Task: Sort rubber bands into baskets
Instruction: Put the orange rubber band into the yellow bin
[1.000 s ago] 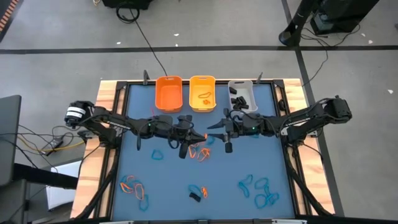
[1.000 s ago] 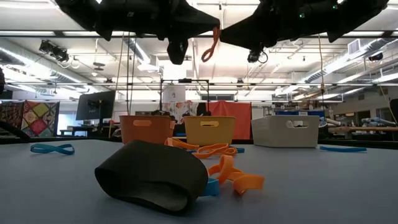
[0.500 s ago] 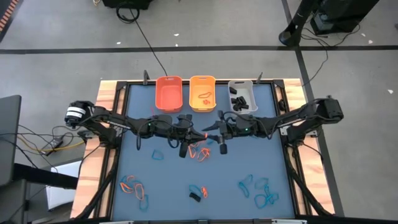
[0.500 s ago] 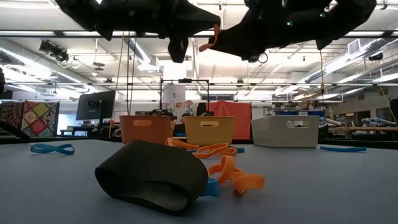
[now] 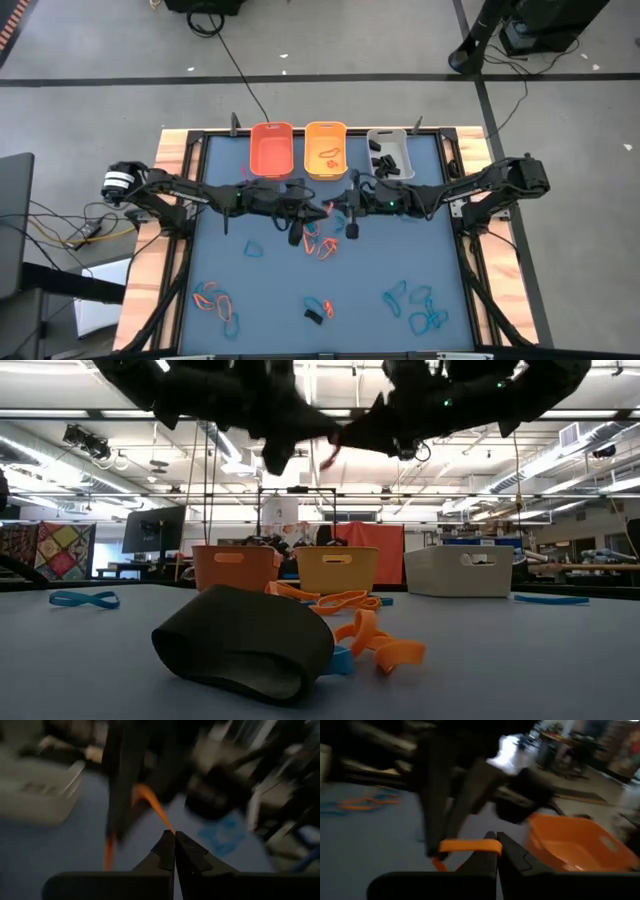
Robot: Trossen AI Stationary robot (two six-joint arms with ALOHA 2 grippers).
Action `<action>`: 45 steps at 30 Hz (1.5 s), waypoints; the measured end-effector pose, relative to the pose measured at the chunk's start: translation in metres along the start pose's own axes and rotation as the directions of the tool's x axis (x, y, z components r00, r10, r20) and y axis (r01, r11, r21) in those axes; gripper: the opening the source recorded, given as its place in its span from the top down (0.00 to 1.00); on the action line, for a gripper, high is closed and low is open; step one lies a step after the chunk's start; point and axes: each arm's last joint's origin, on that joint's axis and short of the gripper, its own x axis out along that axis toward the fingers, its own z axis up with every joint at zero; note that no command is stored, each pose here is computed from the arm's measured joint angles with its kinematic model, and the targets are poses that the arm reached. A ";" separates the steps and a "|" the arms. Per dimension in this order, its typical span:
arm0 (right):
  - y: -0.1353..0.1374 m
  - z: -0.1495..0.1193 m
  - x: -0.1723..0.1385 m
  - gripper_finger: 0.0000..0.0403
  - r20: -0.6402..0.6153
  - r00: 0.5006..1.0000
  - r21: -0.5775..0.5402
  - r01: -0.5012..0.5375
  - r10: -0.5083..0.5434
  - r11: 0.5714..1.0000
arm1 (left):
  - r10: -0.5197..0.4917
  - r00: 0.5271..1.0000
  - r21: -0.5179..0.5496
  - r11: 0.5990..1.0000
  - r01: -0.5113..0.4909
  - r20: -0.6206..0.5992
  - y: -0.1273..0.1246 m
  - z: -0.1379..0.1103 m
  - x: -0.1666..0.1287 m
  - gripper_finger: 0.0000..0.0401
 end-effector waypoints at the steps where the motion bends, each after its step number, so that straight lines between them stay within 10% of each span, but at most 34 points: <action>1: -0.006 0.000 0.001 0.98 -0.021 1.000 -0.001 0.020 -0.020 1.000 | 0.028 0.999 -0.004 1.000 -0.028 -0.030 0.005 -0.002 -0.001 0.95; 11: -0.072 -0.018 0.020 0.98 -0.148 0.970 0.055 0.200 -0.190 0.978 | 0.318 0.924 -0.014 0.945 -0.328 -0.212 0.044 -0.016 -0.011 0.80; 22: -0.137 -0.054 0.056 0.97 -0.283 0.924 0.143 0.307 -0.258 0.941 | 0.332 0.897 -0.078 0.926 -0.368 -0.291 0.050 -0.054 -0.021 0.75; 45: -0.162 -0.046 0.044 0.26 -0.424 0.841 0.161 0.435 -0.336 0.886 | 0.337 0.908 -0.155 0.911 -0.381 -0.251 0.021 -0.083 -0.025 0.75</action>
